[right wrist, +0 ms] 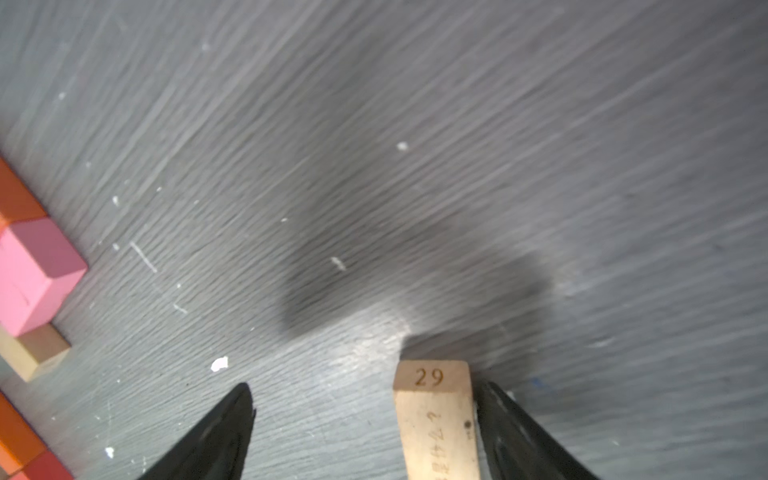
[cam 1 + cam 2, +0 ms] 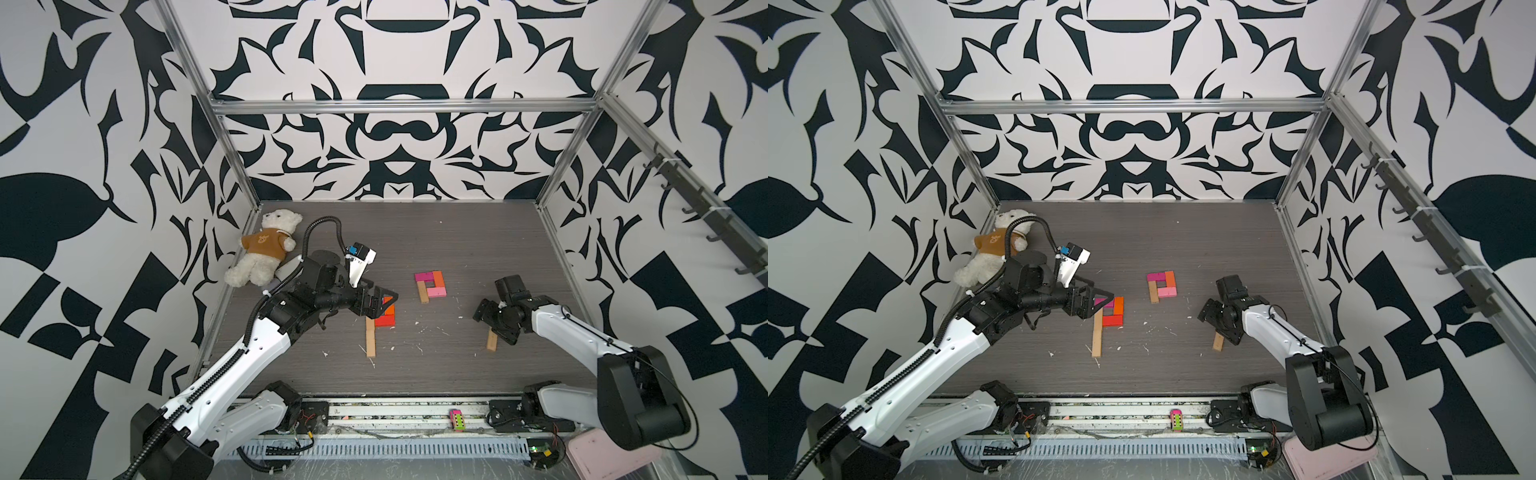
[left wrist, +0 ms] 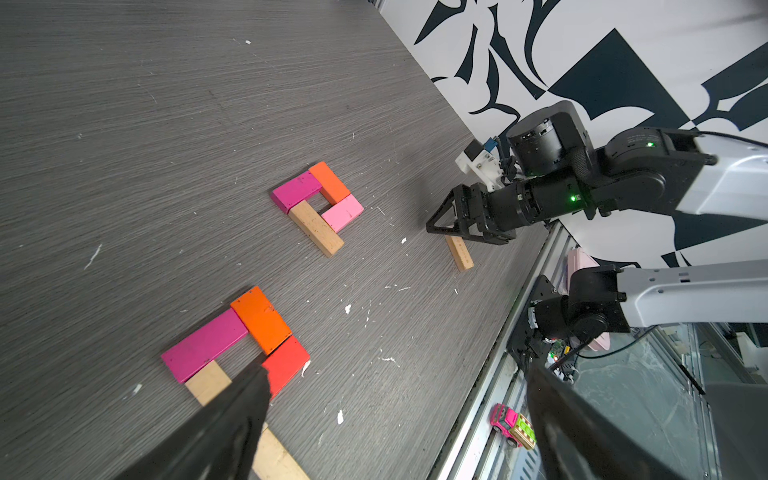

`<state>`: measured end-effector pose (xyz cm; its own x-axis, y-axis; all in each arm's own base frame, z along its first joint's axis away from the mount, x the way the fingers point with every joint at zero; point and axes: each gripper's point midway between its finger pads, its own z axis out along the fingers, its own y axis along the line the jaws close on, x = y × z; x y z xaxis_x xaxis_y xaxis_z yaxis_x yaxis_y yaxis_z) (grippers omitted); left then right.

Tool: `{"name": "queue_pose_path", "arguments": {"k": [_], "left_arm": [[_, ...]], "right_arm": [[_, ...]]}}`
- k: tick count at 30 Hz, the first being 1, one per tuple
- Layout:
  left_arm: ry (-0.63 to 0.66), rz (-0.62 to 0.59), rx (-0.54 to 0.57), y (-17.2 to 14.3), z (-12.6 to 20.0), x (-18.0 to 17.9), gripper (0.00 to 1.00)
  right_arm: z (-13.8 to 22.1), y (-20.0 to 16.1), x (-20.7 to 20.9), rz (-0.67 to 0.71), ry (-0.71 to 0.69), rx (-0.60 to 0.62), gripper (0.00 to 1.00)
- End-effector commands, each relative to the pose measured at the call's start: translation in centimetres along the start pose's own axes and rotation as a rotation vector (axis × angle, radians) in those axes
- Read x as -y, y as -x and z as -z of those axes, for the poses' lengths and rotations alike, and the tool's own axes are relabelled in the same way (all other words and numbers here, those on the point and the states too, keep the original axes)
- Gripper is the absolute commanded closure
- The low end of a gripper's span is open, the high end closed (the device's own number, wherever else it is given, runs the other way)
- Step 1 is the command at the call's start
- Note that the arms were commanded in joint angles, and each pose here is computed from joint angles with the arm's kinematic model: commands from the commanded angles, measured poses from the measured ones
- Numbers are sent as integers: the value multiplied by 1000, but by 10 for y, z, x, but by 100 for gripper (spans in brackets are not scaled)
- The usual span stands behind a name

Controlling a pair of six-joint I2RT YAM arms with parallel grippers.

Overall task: Assemble the letter p with building blocks
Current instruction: Pick up the building block from the center of the board.

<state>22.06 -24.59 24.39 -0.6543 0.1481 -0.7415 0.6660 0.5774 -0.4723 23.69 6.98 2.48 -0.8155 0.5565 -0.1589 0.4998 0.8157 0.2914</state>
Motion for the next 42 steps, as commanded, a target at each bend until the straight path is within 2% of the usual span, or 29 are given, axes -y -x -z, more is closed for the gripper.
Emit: {"name": "queue_pose_path", "arguments": {"k": [1,7,14,20,27,34,39,42], "left_arm": [[2,-13,-6,-3,3,1,1],[-7,-11,0,-2,3,2,1],[-17,0,-17,-5,0,3,1],[-19,-1,-10,-4,1,3,1],[-22,1,-12,-4,0,4,1],[-24,4,-15,-5,0,3,1],[-24,7,-19,-5,-1,3,1],[-22,5,-18,-5,0,3,1]], "right_arm": [[5,-5,4,49,-43,12,19],[11,-29,24,81,-102,-16,27],[14,-44,20,132,-94,-36,33],[11,-48,23,162,-122,-47,51],[9,-50,25,154,-141,-52,65],[6,-58,25,156,-137,-68,69],[17,-53,0,256,-89,-24,86],[26,-51,-30,363,-26,2,90]]}}
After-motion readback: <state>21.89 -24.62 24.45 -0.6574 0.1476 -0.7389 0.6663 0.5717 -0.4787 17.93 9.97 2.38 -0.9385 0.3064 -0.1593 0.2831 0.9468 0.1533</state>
